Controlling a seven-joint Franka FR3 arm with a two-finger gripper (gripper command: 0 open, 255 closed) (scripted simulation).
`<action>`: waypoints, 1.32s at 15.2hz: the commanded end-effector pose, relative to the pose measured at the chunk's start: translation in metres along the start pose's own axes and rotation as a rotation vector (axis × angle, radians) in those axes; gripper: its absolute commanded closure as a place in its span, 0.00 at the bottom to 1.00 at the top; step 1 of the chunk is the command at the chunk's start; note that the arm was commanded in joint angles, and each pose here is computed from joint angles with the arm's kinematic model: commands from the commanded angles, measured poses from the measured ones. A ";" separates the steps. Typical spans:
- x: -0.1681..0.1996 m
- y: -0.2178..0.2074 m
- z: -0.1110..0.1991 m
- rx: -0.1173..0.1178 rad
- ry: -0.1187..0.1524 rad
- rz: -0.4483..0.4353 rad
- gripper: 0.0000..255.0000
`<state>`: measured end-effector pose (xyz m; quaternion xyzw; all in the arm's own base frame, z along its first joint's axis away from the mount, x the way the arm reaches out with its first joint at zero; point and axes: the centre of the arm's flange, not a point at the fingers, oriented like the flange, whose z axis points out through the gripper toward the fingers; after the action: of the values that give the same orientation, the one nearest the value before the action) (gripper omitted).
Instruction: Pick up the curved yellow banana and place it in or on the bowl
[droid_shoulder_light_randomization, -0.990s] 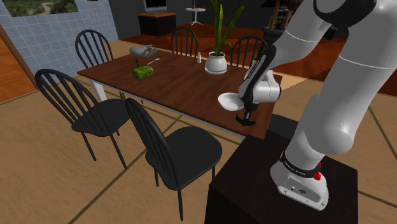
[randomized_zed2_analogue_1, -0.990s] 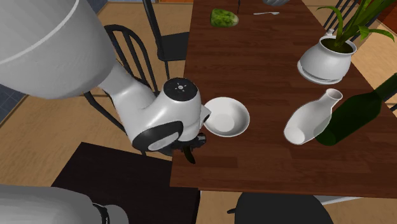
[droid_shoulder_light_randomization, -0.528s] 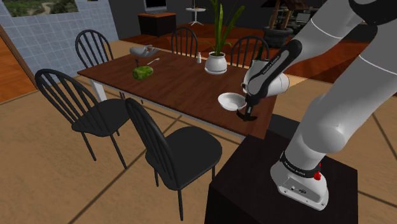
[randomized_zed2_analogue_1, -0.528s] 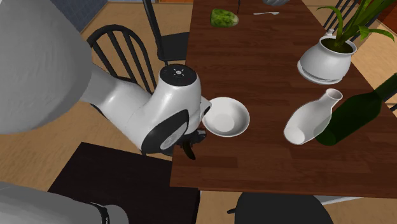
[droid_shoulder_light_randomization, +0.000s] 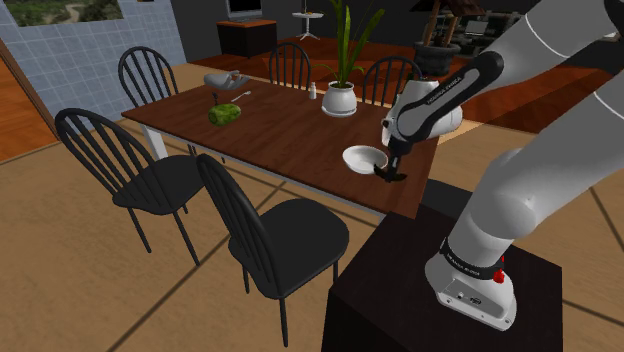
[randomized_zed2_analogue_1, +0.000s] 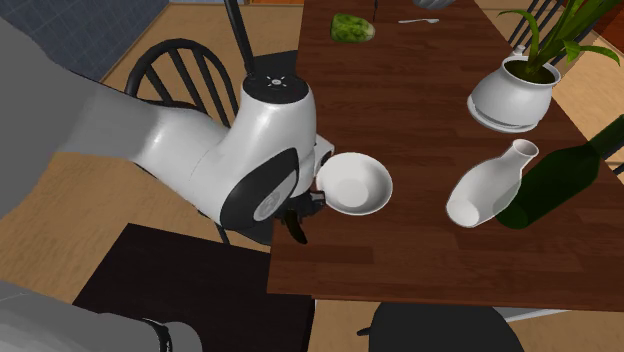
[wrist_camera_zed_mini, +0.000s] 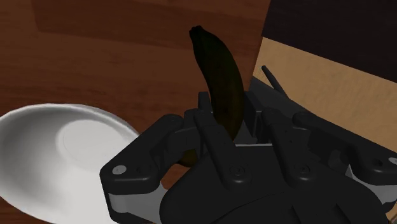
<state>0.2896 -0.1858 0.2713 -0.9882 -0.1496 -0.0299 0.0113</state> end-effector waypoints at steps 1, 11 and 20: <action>0.001 0.000 -0.010 0.000 -0.001 0.000 1.00; 0.035 0.041 -0.038 0.000 -0.001 0.000 1.00; 0.107 0.135 -0.037 0.000 -0.001 0.000 1.00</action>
<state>0.4192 -0.2775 0.3111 -0.9884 -0.1492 -0.0281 0.0105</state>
